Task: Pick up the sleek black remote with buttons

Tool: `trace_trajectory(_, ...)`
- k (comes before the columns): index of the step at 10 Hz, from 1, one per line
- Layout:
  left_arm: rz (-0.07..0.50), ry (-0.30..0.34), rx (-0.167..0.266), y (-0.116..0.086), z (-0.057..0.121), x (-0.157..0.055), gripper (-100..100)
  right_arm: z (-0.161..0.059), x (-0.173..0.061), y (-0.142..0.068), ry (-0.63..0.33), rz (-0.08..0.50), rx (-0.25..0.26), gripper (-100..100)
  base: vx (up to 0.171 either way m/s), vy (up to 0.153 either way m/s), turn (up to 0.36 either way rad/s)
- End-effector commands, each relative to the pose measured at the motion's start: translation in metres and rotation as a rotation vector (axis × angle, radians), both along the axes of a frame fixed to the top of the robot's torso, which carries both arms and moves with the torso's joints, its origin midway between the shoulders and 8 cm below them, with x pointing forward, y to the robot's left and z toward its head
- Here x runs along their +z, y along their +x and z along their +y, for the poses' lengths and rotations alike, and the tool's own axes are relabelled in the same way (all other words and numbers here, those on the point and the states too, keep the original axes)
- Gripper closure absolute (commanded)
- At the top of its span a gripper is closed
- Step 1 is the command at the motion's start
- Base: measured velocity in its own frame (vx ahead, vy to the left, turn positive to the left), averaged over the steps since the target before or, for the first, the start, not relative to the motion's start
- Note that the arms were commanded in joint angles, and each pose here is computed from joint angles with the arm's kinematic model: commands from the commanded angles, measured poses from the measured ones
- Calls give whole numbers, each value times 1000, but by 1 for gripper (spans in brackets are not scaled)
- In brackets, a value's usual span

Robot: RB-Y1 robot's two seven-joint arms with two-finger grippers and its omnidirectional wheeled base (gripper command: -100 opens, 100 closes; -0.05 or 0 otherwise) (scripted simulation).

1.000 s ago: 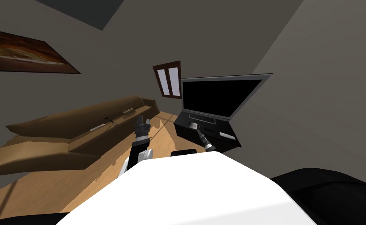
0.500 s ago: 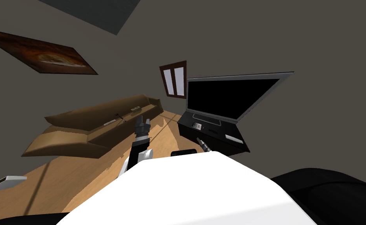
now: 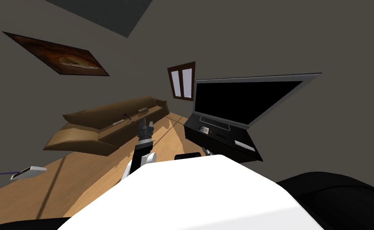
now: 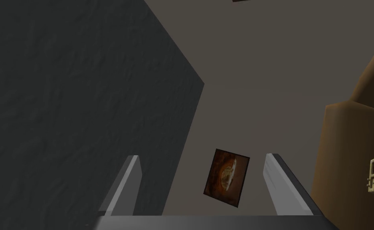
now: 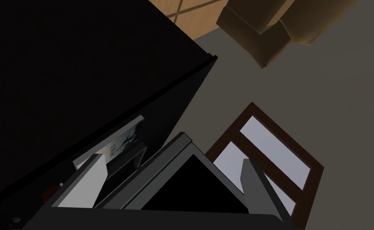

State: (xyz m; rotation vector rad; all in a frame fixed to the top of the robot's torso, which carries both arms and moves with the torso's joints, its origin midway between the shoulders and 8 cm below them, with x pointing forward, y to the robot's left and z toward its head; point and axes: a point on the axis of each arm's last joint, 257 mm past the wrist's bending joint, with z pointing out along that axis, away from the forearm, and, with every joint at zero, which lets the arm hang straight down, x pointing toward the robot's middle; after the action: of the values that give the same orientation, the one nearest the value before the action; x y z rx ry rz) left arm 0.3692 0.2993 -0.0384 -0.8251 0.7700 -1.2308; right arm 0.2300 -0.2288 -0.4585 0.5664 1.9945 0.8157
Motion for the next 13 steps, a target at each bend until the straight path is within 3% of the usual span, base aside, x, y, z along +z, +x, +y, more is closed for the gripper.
trace_trajectory(1, 0, 0, 0, 0, 0, 0, 0, -4, -20, -22, -57, 45, 48, -100, 21, 31, 217)
trace_trajectory(3, 0, 0, 0, 0, 0, 0, 0, -12, -32, -32, -70, 77, 42, -100, 21, 16, 38)
trace_trajectory(4, 0, 0, 0, 0, 0, 0, 0, -17, -48, -52, -124, 116, 91, -100, 29, 22, 187)
trace_trajectory(6, 0, 0, 0, 0, 0, 0, 0, -23, -56, -60, -134, 141, 86, -100, 25, 12, 61)
trace_trajectory(7, 0, 0, 0, 0, 0, 0, 0, -29, -70, -79, -187, 176, 137, -100, 26, 18, 173)
trace_trajectory(8, 0, 0, 0, 0, 0, 0, 0, -37, -78, -89, -198, 203, 132, -100, 40, 13, 120)
trace_trajectory(9, 0, 0, 0, 0, 0, 0, 0, -44, -89, -106, -250, 234, 184, -100, 57, 17, 251)
trace_trajectory(10, 0, 0, 0, 0, 0, 0, 0, -52, -97, -118, -262, 264, 179, -100, 49, 3, 111)
trace_trajectory(11, 0, 0, 0, 0, 0, 0, 0, -61, -106, -135, -313, 295, 231, -100, 60, 4, 191)
trace_trajectory(12, 0, 0, 0, 0, 0, 0, 0, -67, -111, -143, -322, 315, 228, -100, 46, -1, 123)
trace_trajectory(13, 0, 0, 0, 0, 0, 0, 0, -79, -119, -162, -374, 350, 279, -100, 45, 1, 210)
